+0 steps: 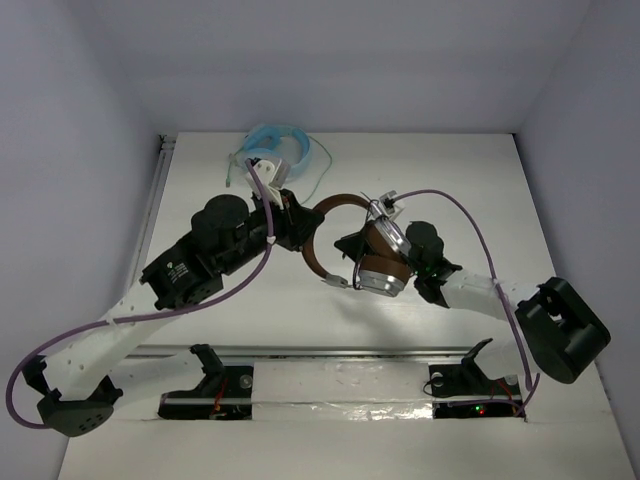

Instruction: Wrap the headphones

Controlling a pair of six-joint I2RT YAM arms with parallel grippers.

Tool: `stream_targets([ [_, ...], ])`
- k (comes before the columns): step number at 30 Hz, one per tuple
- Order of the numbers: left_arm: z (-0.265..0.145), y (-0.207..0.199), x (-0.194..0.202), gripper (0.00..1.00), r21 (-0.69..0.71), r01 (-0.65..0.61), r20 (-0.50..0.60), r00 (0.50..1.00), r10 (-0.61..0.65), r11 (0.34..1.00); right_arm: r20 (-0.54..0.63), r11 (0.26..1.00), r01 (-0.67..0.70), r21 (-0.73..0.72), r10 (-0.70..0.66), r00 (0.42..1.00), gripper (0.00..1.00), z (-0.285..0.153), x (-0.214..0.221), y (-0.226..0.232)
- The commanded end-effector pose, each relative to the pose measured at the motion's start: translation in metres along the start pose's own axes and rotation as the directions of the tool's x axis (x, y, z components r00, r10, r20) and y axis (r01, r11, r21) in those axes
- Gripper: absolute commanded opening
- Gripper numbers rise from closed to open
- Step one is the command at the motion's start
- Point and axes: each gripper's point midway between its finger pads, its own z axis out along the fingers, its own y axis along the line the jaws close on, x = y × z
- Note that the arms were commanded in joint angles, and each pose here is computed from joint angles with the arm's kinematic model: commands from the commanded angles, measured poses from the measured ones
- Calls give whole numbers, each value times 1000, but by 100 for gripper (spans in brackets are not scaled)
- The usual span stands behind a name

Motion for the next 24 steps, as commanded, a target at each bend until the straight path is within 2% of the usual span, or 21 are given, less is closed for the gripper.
stream_targets([
  [1,-12,-25,-60,0,81,43,177,983,-57,996,133,998,35,-43,-29,991,40,7,-37,12],
  [3,-13,-22,-64,0,66,44,195,979,-56,997,148,998,17,-56,-8,989,35,5,-36,13],
  [5,-11,-23,-66,0,67,48,202,977,-61,997,150,999,-3,-41,9,989,34,1,-29,8],
  [9,-6,-27,-71,0,85,64,216,973,-81,994,158,999,-19,-26,23,987,17,1,-28,4],
  [14,-1,-21,-76,0,58,94,241,965,-106,994,168,998,-61,-36,66,984,1,-3,-29,7],
  [21,11,16,-79,0,-90,152,319,941,-116,984,129,986,-165,-5,165,978,0,-18,-20,15],
  [24,14,47,-79,0,-201,186,369,924,-101,962,83,983,-181,-8,181,980,0,-26,-8,30],
])
